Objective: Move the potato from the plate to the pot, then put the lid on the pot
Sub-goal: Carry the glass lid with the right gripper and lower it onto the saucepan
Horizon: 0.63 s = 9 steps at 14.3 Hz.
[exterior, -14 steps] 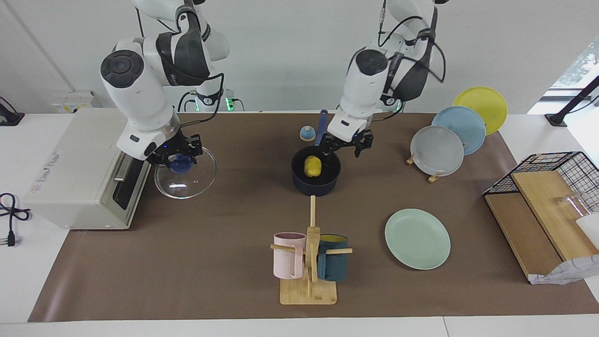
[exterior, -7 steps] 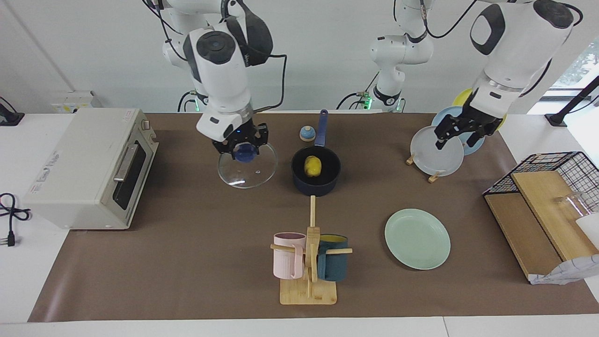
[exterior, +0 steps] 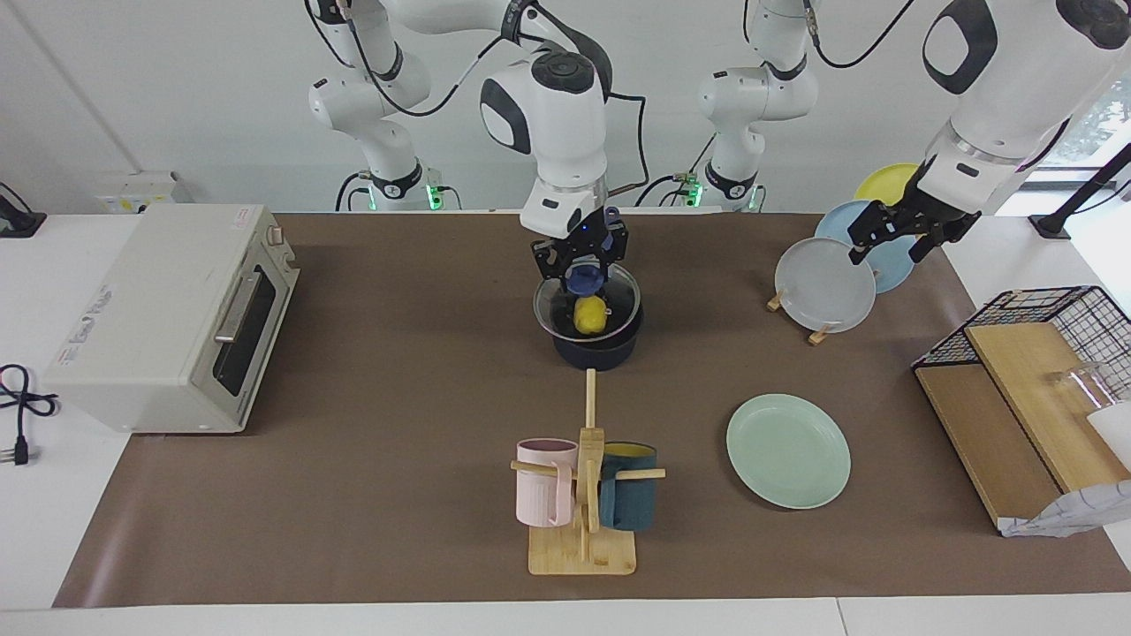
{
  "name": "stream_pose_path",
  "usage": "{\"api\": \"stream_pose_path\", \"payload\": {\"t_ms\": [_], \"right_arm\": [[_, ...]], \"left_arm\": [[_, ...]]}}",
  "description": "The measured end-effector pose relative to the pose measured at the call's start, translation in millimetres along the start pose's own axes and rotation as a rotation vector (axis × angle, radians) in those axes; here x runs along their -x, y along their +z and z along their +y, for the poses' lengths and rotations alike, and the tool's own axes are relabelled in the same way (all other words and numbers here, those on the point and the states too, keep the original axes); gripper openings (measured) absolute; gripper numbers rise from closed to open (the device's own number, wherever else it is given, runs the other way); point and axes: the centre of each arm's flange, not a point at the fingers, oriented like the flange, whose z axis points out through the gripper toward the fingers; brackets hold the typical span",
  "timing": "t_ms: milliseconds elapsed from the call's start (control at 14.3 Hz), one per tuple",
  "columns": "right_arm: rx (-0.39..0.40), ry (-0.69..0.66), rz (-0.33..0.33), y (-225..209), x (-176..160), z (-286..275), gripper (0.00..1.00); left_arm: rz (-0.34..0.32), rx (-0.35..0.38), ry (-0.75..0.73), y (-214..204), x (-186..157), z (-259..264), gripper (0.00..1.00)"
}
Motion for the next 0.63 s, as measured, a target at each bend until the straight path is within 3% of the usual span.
{"api": "stream_pose_path", "payload": {"t_ms": [349, 629], "right_arm": [[0.048, -0.020, -0.030, 58.2, 7.5, -29.6, 0.66], [0.060, -0.010, -0.050, 68.9, 14.4, -29.5, 0.66]], "left_arm": [[0.017, -0.051, 0.024, -18.5, 12.8, 8.9, 1.00], [0.030, -0.052, 0.025, -19.7, 11.4, 8.8, 1.00]]}}
